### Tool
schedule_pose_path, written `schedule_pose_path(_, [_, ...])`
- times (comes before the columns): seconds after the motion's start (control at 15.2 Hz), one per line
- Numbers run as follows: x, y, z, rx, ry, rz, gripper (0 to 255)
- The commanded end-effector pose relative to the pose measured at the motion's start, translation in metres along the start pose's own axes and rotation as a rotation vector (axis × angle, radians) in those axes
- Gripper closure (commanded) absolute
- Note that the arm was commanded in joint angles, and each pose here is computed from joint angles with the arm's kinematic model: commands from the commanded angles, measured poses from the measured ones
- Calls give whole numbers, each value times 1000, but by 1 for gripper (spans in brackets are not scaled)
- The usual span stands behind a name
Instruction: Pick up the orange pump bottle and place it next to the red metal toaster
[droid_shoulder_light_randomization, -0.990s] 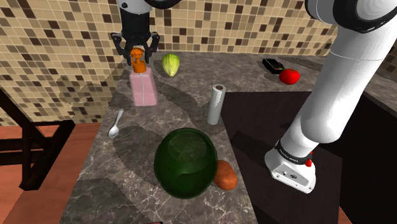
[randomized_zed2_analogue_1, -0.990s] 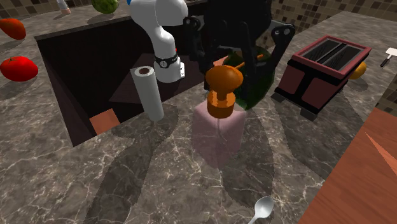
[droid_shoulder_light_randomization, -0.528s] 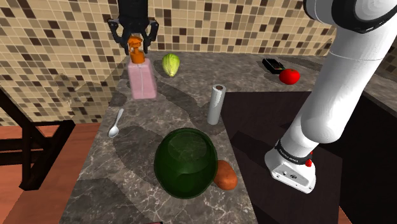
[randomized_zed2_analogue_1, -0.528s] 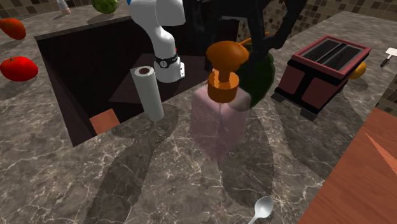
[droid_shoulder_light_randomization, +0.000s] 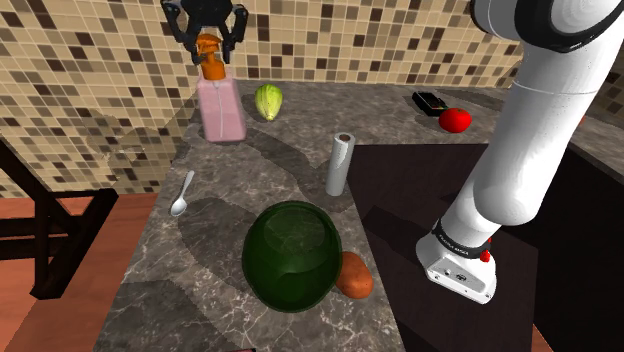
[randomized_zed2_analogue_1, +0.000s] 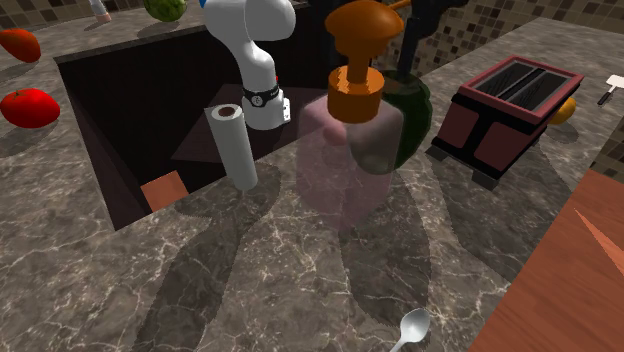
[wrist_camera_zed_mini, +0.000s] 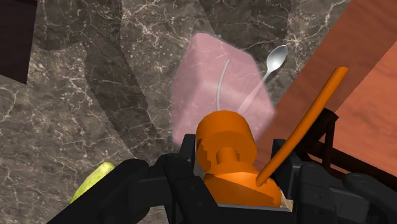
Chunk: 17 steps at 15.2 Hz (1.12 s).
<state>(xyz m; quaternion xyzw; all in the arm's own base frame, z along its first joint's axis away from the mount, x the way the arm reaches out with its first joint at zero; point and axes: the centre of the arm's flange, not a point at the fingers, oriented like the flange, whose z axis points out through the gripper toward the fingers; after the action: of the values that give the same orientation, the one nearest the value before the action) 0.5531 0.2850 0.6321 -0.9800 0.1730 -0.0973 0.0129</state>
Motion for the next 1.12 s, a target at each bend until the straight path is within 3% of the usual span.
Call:
schedule_pose_path(0.0, [2,-1,-10,0,0,0,255])
schedule_pose_path(0.66, [11,-4,-59,0,0,0,255])
schedule_pose_path(1.06, [-67,-4,-74,0,0,0,255])
